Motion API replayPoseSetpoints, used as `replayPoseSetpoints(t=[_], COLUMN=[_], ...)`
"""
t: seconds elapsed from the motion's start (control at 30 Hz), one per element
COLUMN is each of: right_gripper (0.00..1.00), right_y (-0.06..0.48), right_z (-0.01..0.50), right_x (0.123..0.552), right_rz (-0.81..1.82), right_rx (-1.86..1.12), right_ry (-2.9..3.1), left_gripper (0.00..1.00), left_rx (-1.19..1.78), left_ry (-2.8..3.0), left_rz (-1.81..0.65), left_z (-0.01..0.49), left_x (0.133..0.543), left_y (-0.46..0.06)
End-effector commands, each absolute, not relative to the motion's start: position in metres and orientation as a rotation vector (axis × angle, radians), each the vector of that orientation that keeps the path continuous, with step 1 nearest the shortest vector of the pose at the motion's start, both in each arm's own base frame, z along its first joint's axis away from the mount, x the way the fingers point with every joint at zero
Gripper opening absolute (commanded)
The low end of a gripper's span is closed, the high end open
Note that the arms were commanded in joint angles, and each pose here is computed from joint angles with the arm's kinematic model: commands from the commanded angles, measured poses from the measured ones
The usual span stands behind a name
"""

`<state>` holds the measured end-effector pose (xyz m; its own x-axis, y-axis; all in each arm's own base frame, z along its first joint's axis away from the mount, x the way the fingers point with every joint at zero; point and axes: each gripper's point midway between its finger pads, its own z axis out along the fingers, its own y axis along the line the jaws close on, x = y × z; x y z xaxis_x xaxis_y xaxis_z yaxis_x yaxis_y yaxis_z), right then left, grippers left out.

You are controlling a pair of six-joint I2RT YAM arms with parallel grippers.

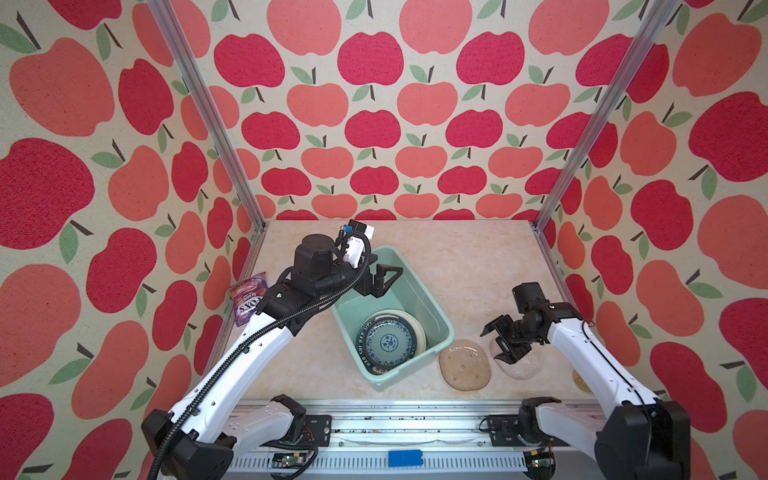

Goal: Place the plates into the plastic bin on the countertop
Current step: Pick up the plate from the bottom-right of the table.

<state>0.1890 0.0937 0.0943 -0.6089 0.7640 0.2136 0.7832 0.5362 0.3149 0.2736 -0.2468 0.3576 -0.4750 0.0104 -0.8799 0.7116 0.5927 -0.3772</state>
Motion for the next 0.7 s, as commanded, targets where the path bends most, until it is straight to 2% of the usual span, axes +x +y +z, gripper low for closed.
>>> replayPoseSetpoints(t=[0.0, 0.1, 0.2, 0.3, 0.5, 0.67], right_gripper=[0.68, 0.7, 0.7, 0.69, 0.66, 0.63], right_y=[0.086, 0.068, 0.059, 0.05, 0.035, 0.031], right_z=[0.102, 0.103, 0.095, 0.089, 0.083, 0.07], right_x=[0.19, 0.18, 0.182, 0.203, 0.241, 0.253], right_rz=[-0.551, -0.387, -0.356, -0.357, -0.063, 0.055], right_rx=[-1.53, -1.492, -1.501, -1.453, -1.067, -0.95], right_ry=[-2.66, -2.732, -2.75, -2.813, -2.908, -2.895], left_gripper=[0.98, 0.98, 0.98, 0.98, 0.99, 0.99], left_rx=[0.579, 0.584, 0.597, 0.606, 0.61, 0.612], left_ry=[1.914, 1.92, 1.921, 1.93, 1.947, 1.959], left_rz=[-0.903, -0.9, -0.897, -0.894, -0.898, -0.899], left_z=[0.352, 0.349, 0.349, 0.348, 0.341, 0.336], left_x=[0.271, 0.269, 0.268, 0.268, 0.265, 0.266], left_y=[-0.241, -0.241, -0.241, -0.241, -0.24, -0.242])
